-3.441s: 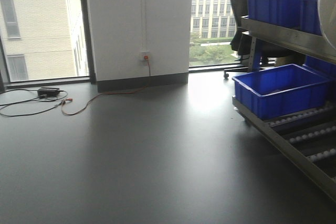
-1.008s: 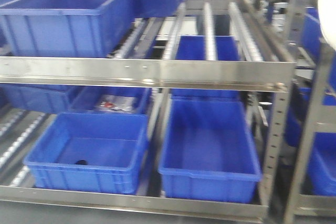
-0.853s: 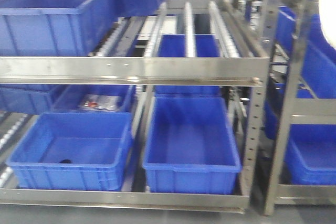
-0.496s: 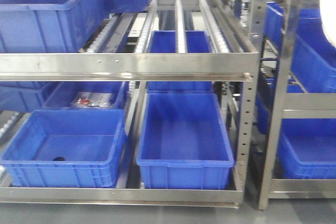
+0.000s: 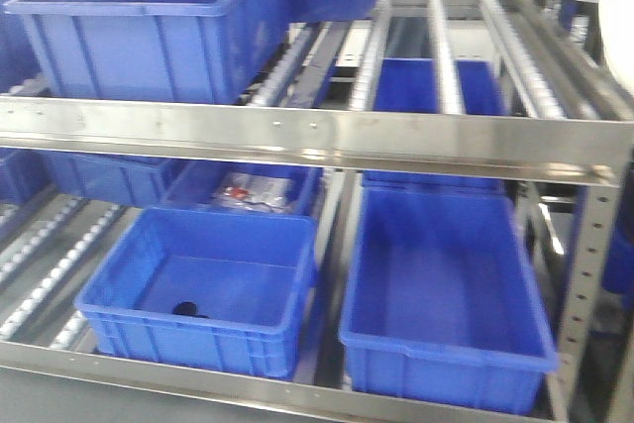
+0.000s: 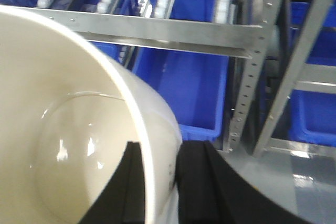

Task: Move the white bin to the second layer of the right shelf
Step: 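Drive the base up to the roller shelf, bin held in right gripper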

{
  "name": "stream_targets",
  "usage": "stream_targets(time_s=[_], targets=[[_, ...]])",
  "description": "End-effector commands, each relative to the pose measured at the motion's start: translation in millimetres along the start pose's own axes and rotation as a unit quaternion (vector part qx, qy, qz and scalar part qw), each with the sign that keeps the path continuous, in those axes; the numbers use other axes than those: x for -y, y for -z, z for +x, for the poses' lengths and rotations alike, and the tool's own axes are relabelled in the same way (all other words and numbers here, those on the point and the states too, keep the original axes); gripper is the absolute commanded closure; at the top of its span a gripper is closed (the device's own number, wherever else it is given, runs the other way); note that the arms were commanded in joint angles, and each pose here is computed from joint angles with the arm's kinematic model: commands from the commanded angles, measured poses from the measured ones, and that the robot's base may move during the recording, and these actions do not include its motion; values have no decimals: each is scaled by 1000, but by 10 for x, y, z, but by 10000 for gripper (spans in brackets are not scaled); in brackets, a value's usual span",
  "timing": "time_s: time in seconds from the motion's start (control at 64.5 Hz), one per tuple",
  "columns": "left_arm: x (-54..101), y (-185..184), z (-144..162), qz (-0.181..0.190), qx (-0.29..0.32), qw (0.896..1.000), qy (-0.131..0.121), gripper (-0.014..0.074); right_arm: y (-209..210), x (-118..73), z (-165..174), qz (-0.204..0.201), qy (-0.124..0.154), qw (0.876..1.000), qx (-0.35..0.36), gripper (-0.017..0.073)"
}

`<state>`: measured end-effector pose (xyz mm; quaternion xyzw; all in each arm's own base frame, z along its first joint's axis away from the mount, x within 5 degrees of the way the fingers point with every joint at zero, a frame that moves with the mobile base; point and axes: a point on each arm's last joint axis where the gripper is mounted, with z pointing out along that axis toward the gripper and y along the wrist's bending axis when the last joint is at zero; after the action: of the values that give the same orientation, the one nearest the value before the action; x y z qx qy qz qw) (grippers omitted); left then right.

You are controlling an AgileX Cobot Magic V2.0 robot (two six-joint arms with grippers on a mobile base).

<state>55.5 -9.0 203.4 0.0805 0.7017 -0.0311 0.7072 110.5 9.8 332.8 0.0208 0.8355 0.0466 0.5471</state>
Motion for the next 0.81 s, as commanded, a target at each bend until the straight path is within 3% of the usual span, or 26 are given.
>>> stream_targets(time_s=[0.0, 0.791], targets=[[1, -3, 40, -3, 31, 1000, 0, 509, 49, -25, -181, -11, 4, 998, 63, 489], [1, -3, 40, -3, 31, 1000, 0, 509, 49, -25, -181, -11, 4, 998, 63, 489]])
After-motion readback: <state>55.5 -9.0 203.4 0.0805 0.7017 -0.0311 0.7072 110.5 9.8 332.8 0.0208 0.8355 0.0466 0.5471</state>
